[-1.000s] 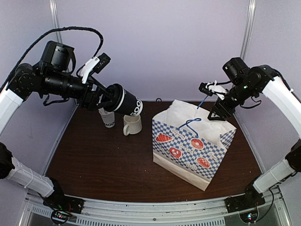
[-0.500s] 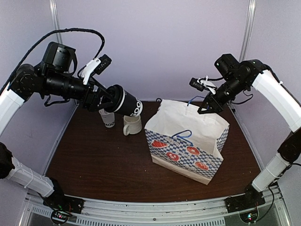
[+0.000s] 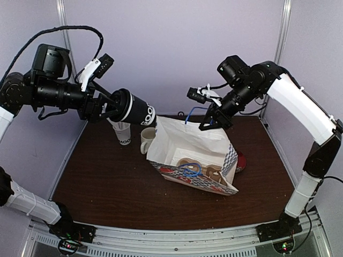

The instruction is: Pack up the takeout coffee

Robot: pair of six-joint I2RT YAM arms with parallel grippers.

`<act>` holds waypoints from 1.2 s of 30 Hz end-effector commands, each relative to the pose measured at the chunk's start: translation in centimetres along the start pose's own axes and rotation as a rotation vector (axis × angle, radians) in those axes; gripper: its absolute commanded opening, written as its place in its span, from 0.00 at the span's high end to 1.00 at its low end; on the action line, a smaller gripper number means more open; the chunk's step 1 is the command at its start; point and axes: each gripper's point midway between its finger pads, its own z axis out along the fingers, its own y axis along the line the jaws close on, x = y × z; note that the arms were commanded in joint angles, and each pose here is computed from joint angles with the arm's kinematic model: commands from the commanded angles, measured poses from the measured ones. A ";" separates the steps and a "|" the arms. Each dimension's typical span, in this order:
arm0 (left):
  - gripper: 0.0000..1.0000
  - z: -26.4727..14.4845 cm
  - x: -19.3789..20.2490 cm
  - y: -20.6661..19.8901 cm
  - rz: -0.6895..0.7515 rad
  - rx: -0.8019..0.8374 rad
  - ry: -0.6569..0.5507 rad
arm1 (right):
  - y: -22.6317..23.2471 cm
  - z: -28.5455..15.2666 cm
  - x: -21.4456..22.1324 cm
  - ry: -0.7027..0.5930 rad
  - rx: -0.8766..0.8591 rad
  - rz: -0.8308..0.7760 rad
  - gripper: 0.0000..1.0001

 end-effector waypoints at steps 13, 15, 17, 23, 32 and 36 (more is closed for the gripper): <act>0.34 -3.4 -2.0 -3.3 0.037 0.172 -0.110 | 8.9 1.0 -0.1 0.008 -0.171 -0.277 0.97; 0.34 -3.5 -1.8 -5.3 0.058 0.279 -0.117 | 9.7 1.0 0.4 0.008 -0.200 -0.286 0.97; 0.35 -3.5 -1.4 -6.9 0.093 0.343 -0.115 | 10.5 0.8 0.9 0.005 -0.228 -0.299 0.97; 0.36 -2.5 -0.7 -9.4 0.172 0.414 -0.084 | 11.2 1.3 1.6 0.015 -0.256 -0.299 0.96; 0.36 1.4 0.9 -12.1 0.329 0.420 0.017 | 10.6 1.7 1.6 0.027 -0.233 -0.289 0.97; 0.36 2.9 2.6 -14.3 0.414 0.446 0.090 | 10.6 1.6 1.6 0.028 -0.223 -0.285 0.97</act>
